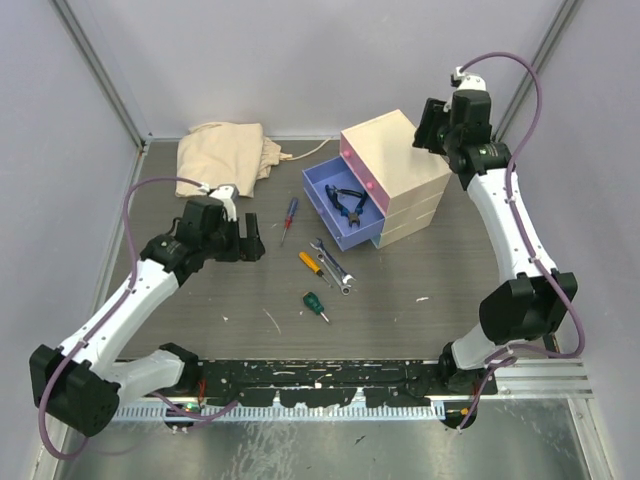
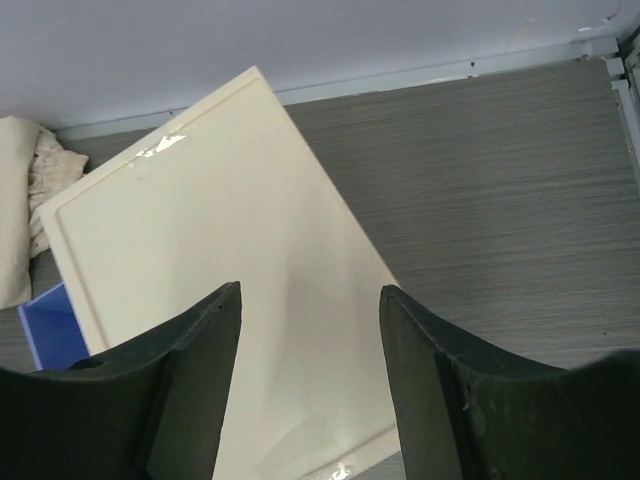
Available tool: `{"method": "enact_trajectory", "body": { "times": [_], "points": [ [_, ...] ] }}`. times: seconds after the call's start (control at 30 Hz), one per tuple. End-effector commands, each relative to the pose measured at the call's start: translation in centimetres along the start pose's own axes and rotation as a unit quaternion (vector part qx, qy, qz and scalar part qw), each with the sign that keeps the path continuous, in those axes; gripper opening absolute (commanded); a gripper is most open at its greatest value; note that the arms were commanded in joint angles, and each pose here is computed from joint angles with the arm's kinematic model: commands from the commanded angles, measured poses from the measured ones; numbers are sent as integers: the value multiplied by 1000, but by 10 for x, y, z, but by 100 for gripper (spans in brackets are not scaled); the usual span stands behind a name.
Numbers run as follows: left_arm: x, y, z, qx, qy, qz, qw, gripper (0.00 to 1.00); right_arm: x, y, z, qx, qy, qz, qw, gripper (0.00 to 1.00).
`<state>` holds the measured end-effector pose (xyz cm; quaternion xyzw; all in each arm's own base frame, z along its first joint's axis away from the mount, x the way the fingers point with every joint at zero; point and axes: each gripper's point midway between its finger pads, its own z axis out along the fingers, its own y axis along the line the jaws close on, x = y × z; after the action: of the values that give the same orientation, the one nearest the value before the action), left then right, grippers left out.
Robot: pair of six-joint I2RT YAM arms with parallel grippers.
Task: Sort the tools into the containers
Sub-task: Close the drawer in the storage box.
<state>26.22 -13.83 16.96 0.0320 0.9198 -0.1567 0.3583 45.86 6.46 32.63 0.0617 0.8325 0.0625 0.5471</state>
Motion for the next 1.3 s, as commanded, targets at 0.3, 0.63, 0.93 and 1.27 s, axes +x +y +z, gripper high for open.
{"method": "enact_trajectory", "body": {
  "times": [0.3,0.63,0.93,1.27],
  "points": [
    [-82,-63,37,110,-109,-6,988,91,-23,-25,26,-102,-5,65,993,64],
    [-104,-96,94,171,-122,11,978,90,-7,-18,46,-142,27,76,987,64],
    [-95,-114,131,193,-105,39,975,82,-5,-7,47,-176,37,90,979,64],
    [-103,-130,158,205,-94,42,973,78,9,6,52,-219,68,103,968,63]
  ]
}}
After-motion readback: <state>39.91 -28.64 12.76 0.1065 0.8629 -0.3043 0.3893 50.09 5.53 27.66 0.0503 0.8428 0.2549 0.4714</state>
